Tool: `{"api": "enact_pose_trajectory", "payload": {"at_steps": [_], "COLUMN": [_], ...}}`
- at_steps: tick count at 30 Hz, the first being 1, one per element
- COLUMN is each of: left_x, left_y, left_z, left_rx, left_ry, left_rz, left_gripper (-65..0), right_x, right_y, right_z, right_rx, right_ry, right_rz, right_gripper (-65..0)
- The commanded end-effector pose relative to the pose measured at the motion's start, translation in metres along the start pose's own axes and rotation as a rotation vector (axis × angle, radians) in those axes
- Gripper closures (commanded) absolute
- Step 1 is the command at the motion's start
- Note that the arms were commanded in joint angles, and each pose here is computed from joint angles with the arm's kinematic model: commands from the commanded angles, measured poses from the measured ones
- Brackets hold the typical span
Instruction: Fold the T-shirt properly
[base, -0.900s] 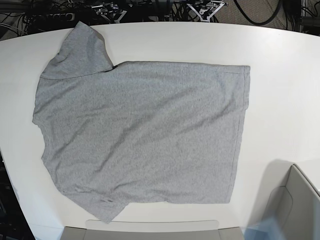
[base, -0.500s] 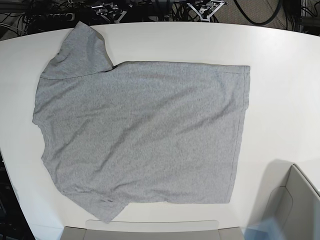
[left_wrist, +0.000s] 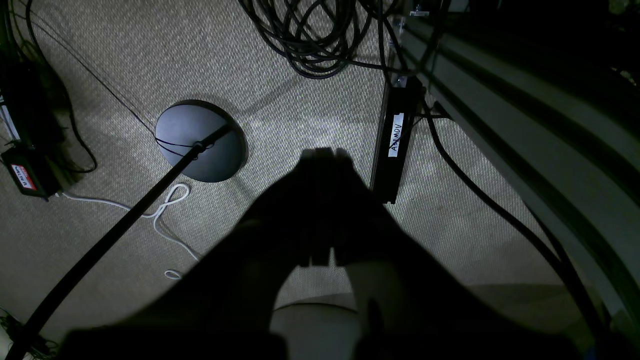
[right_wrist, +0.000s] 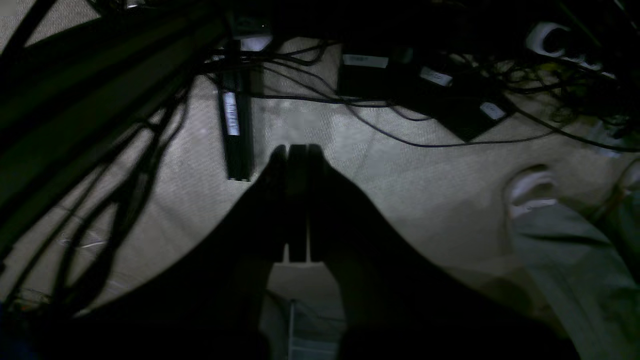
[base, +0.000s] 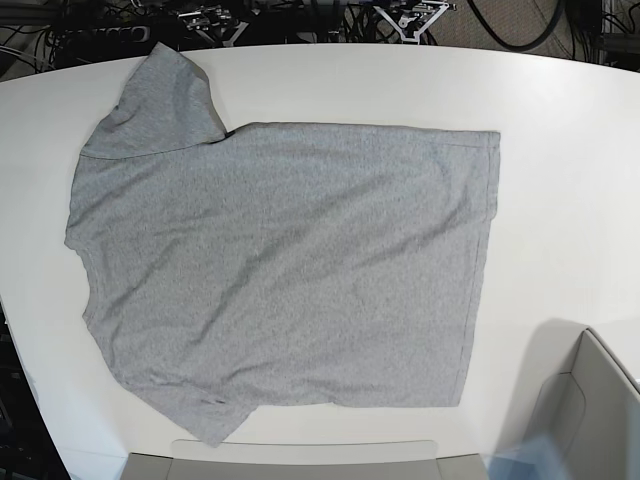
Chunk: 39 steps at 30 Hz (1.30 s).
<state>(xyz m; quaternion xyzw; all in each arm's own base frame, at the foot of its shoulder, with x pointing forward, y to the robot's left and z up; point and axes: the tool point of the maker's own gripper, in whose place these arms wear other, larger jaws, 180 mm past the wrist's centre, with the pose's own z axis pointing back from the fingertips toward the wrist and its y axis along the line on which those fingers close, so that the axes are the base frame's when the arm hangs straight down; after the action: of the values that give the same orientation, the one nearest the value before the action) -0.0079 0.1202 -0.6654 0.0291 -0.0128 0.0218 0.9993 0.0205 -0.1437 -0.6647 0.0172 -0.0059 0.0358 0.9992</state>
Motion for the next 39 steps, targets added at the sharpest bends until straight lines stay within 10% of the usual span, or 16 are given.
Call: {"api": "enact_pose_trajectory", "payload": {"at_steps": [1,15,21,39], "left_x": [-0.001,-0.005,-0.021,-0.046], "left_y": [-0.003,-0.002,0.002,0.030], "left_z": [0.000,0.001,0.009,0.029], "left_rx": [0.000,-0.002,0.003,0.078], "left_ry": [0.003,-0.008,-0.187,-0.355], "left_rz": [-0.003,0.004,-0.003,0.097], "left_gripper": [-0.2,-0.3,-0.4,-0.4], "right_x": [0.002,-0.002,-0.036,-0.089], "right_y": [-0.003,-0.019,-0.041,-0.049], "right_z": [0.000,0.002,0.004,0.027], "right_rx": [-0.004,-0.028,-0.061,-0.076], "right_ry": [-0.007,0.000,0.032,-0.247], "right_rz": [0.001,0.002,-0.011,0.010], "right_gripper": [-0.2,0.0,0.0,0.0]}}
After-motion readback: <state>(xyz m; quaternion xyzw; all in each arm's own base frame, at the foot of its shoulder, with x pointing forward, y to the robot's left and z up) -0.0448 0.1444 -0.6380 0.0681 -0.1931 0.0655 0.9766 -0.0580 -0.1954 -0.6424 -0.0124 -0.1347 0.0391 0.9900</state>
